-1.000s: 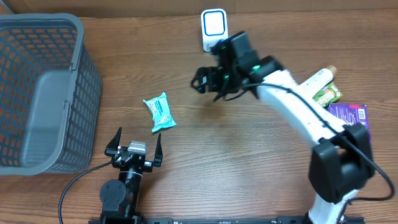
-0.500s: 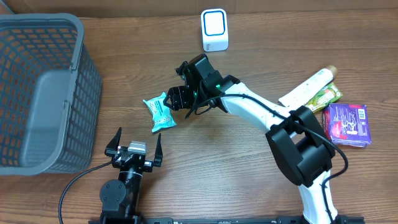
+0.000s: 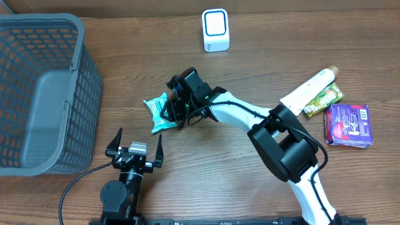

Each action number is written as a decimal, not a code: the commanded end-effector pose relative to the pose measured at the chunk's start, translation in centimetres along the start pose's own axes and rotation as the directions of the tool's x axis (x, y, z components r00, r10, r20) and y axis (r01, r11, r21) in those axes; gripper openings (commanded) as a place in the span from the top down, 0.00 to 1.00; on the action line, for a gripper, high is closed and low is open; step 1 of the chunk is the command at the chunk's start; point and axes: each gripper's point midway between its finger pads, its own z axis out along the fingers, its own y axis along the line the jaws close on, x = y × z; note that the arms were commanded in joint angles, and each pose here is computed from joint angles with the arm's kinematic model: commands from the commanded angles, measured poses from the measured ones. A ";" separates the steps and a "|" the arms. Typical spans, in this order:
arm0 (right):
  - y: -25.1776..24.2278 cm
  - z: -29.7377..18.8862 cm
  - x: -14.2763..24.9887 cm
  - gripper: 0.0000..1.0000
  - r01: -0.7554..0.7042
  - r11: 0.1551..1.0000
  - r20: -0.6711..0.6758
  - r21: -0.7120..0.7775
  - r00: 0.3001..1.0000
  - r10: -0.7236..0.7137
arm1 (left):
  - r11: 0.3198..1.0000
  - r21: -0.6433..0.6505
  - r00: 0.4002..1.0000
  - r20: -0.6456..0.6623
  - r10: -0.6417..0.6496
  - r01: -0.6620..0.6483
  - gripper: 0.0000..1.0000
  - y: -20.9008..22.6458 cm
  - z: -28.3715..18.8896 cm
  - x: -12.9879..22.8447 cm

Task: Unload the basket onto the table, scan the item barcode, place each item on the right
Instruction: 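Move the right gripper over the light-blue wipes pack, then grasp the wipes pack edge with the right gripper and lift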

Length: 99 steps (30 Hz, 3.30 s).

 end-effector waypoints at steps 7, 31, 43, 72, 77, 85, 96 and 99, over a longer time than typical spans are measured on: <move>0.3 -0.3 -1.0 0.87 -0.035 0.999 0.027 -0.002 0.999 0.035 | 1.000 -0.006 1.000 -0.002 -0.004 0.004 0.00 0.1 0.0 0.2; -3.4 3.0 -0.3 0.86 -0.030 0.929 0.189 0.369 0.981 -0.043 | 1.000 -0.006 1.000 -0.002 -0.004 0.004 0.00 0.1 0.0 0.2; -5.5 -4.6 -2.5 0.96 -0.123 0.910 0.150 0.395 0.986 0.069 | 1.000 -0.006 1.000 -0.002 -0.004 0.004 0.00 0.1 0.0 0.2; -8.3 -17.7 -0.3 0.48 -0.028 0.686 0.049 0.727 0.999 -0.011 | 1.000 -0.006 1.000 -0.002 -0.004 0.004 0.01 0.1 0.0 0.1; -7.9 -14.1 2.0 0.46 0.209 0.680 -0.170 0.703 0.978 -0.124 | 1.000 -0.006 1.000 -0.002 -0.004 0.004 0.00 0.1 0.0 0.1; -9.0 -11.6 3.9 0.36 0.433 0.507 -0.363 0.746 0.901 -0.236 | 1.000 -0.006 1.000 -0.002 -0.004 0.004 0.00 0.1 0.0 0.2; -12.0 -12.2 4.7 0.38 0.470 0.378 -0.433 0.798 0.882 -0.184 | 1.000 -0.006 1.000 -0.002 -0.004 0.004 0.00 0.1 0.0 0.2; -12.6 -12.1 4.7 0.47 0.465 0.378 -0.432 0.800 0.885 -0.174 | 1.000 -0.005 1.000 -0.002 -0.004 0.004 0.00 0.1 0.0 0.2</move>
